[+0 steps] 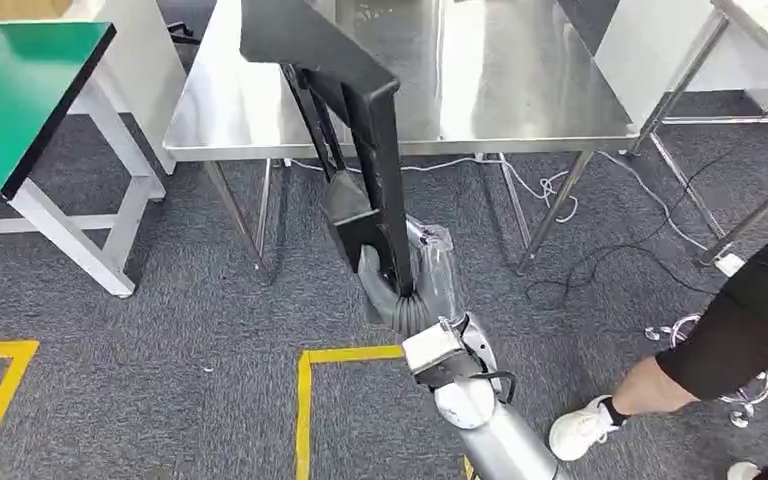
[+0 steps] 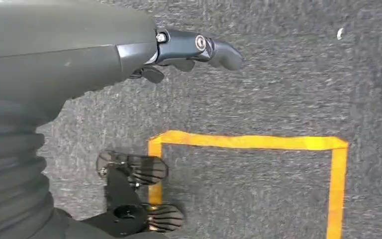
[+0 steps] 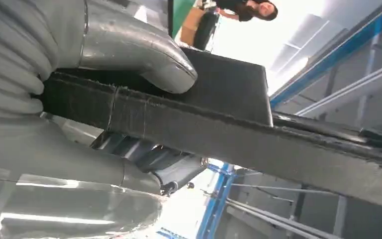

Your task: Take the parts from the cabinet and place them on the table.

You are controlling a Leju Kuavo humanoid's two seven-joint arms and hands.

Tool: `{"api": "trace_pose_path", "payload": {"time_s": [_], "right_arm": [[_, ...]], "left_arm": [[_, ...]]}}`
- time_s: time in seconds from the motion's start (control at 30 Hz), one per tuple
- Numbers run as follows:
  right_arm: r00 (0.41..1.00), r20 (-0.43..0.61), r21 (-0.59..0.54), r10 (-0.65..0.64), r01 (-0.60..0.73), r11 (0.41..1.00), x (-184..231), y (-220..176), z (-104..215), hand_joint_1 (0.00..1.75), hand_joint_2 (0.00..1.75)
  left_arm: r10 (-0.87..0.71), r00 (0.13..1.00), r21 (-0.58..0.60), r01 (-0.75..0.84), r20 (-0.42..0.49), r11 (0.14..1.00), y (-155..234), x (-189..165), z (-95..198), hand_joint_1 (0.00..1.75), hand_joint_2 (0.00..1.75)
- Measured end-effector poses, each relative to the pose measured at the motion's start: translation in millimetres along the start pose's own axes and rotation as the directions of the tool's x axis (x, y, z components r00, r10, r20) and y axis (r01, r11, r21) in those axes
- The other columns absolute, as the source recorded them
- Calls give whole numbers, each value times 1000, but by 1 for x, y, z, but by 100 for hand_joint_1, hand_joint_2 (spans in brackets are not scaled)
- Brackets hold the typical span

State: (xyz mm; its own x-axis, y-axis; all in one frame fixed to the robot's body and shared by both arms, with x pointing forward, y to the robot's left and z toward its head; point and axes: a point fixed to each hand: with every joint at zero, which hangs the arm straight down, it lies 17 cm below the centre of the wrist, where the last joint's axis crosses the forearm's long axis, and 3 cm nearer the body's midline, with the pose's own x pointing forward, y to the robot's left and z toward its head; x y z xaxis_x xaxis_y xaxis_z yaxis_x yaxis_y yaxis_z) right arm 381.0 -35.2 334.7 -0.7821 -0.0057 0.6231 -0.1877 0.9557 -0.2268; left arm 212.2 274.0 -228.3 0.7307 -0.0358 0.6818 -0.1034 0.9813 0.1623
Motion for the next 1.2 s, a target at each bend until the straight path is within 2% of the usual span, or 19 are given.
{"api": "trace_pose_path", "payload": {"time_s": [1.2], "right_arm": [[1000,17,-12,-7,7,1000,6,1,-15,175,175]], "left_arm": [[4,1000,2,-4,12,1000,-1,11,-5,0,175]]}}
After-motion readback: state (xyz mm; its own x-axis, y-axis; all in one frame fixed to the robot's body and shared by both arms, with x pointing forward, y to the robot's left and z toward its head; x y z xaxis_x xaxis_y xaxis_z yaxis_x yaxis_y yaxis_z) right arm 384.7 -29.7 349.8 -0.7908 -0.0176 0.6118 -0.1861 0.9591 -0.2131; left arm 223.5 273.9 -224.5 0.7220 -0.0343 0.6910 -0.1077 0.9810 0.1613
